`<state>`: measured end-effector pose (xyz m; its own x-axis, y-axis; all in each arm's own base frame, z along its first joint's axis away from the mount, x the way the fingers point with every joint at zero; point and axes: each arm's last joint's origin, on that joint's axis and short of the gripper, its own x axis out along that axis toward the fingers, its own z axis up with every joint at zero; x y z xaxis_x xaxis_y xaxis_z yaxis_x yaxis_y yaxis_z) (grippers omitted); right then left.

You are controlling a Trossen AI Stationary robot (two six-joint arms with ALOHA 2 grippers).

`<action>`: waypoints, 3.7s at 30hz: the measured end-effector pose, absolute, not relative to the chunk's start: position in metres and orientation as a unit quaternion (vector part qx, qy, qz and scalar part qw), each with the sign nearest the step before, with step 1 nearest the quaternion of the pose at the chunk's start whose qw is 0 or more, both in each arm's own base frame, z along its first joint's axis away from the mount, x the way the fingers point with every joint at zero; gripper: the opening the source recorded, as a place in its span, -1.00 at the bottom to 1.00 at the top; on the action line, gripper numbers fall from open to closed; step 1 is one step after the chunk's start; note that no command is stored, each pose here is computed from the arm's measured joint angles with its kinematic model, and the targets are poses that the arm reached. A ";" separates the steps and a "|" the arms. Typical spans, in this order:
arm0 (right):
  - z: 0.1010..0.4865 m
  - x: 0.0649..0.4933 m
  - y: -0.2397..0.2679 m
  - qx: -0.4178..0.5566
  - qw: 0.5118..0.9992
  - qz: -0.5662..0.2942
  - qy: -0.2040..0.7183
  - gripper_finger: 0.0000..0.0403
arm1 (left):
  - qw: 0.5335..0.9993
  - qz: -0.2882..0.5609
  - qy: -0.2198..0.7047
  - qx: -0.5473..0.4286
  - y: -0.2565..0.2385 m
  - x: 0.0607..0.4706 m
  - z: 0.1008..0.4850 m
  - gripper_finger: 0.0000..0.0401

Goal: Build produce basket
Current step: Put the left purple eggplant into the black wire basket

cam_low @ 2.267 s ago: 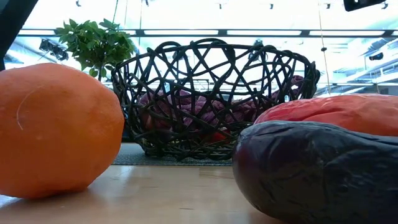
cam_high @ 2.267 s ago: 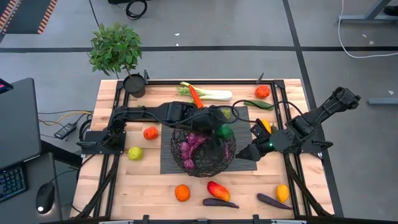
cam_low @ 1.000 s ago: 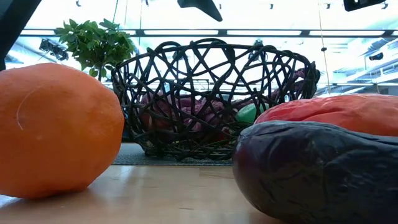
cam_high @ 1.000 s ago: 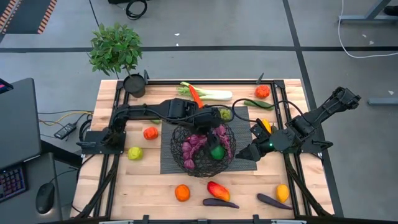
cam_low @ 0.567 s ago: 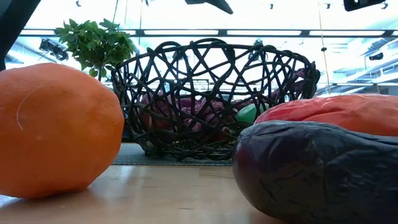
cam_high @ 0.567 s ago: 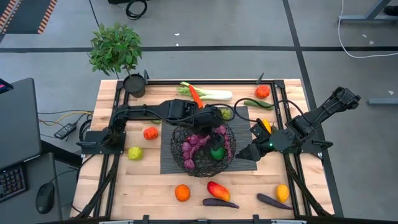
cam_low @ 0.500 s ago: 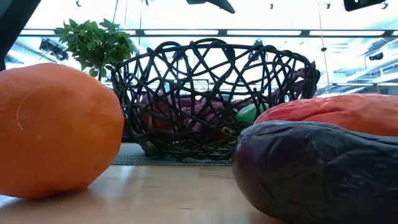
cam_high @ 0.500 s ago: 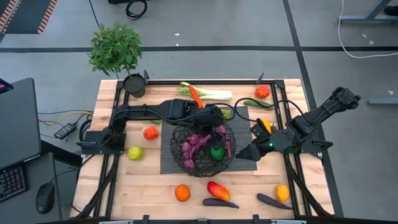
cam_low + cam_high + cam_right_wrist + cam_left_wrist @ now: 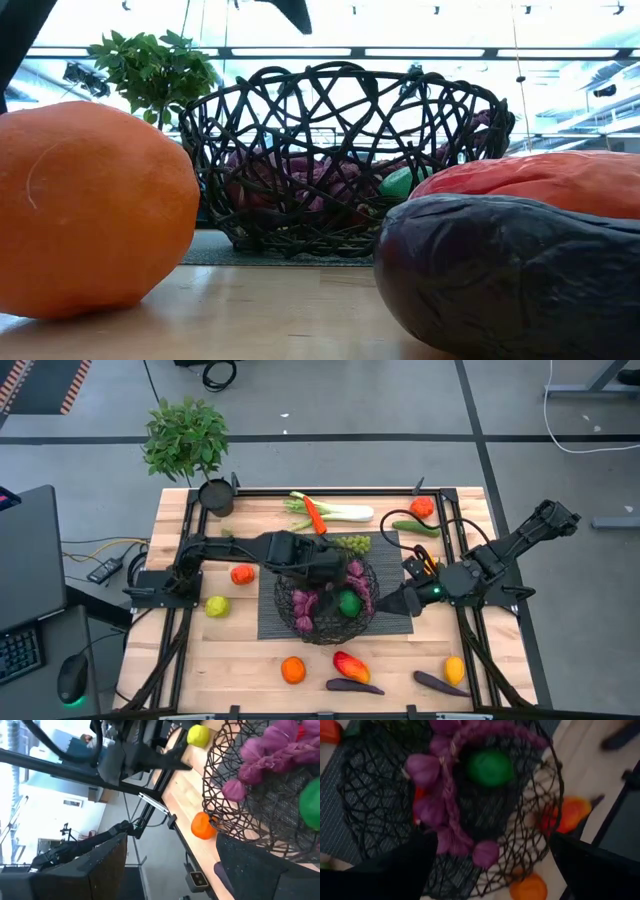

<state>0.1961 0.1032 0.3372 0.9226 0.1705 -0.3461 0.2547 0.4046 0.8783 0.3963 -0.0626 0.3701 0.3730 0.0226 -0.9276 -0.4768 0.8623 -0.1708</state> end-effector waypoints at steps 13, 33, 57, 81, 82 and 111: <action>0.340 0.205 0.087 0.497 0.851 -0.034 0.168 0.55 | 0.869 0.113 0.456 -0.156 -0.049 0.342 0.439 0.94; 0.301 0.207 0.118 0.490 0.782 0.006 0.386 0.55 | 0.918 0.053 0.341 -0.195 -0.077 0.365 0.448 0.94; 0.204 0.234 0.256 0.169 0.849 0.096 0.492 0.53 | 0.899 0.072 0.131 -0.411 -0.143 0.382 0.468 0.94; 0.158 0.271 0.287 0.133 0.809 -0.058 0.569 0.50 | 0.902 0.066 0.144 -0.402 -0.152 0.378 0.466 0.94; 0.156 0.273 0.286 0.132 0.810 -0.062 0.568 0.47 | 0.902 0.066 0.146 -0.401 -0.152 0.378 0.466 0.94; 0.131 0.277 0.283 0.145 0.803 -0.055 0.576 -0.40 | 0.906 0.064 0.157 -0.388 -0.155 0.375 0.464 0.94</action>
<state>0.2770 0.2832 0.1314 0.3303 0.0775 -0.9407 0.2556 0.9520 0.1682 0.3749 -0.1551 0.4642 0.9425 -0.0051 -0.3341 -0.2385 0.6902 -0.6832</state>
